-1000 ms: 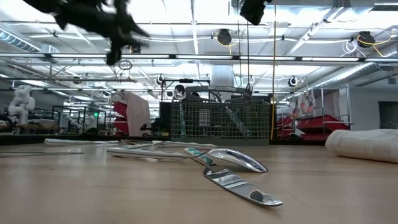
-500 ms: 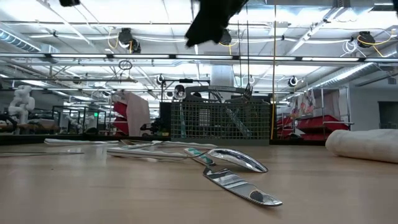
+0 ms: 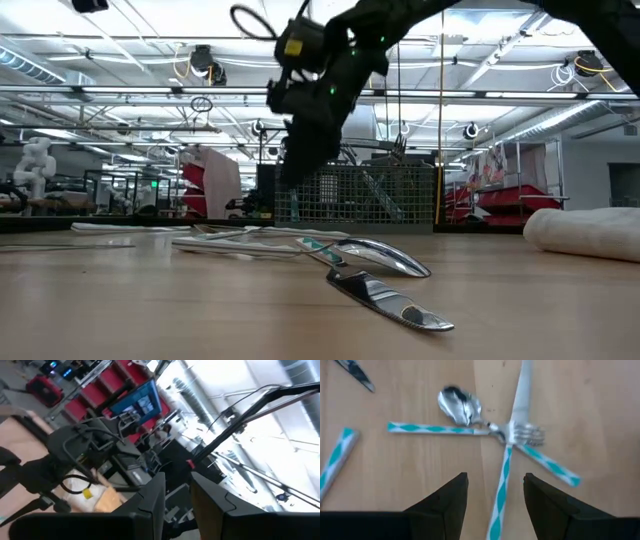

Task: Sort silverware
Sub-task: Put the top right blue table knife into the gray silverware basket

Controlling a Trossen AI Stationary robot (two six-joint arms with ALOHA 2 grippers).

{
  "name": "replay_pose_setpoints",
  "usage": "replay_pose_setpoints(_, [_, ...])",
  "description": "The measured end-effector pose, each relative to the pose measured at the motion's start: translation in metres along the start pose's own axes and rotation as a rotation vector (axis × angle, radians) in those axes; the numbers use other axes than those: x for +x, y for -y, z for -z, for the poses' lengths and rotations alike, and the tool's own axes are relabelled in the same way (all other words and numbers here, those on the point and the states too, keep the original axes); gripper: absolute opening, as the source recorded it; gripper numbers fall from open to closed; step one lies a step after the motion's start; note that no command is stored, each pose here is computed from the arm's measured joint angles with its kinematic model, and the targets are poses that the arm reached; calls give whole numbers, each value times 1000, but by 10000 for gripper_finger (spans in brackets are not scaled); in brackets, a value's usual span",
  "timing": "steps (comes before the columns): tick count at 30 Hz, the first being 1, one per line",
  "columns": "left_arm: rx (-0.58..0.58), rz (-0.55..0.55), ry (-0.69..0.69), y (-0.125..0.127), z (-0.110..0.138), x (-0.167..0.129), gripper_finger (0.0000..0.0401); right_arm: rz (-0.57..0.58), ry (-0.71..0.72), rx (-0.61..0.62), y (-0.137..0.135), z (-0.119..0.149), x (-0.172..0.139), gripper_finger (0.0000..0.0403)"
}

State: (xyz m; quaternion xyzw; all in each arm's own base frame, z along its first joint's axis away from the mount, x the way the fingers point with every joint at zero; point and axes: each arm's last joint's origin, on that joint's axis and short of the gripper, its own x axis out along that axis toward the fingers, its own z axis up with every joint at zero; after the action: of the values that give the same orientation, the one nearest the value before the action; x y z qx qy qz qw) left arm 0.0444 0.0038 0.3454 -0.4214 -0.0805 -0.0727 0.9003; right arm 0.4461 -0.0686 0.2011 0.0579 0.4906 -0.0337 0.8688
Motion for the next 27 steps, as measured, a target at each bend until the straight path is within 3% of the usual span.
replay_pose_setpoints(5, [-5,-45,-33,-5,3,0,95,-5,-58,21,2,9,25,181])
replay_pose_setpoints(21, [17,-71,-55,-7,5,0,95,13,-39,146,14,18,74,180])
replay_pose_setpoints(27, [40,-70,-56,-7,5,0,95,57,-89,221,21,26,84,129])
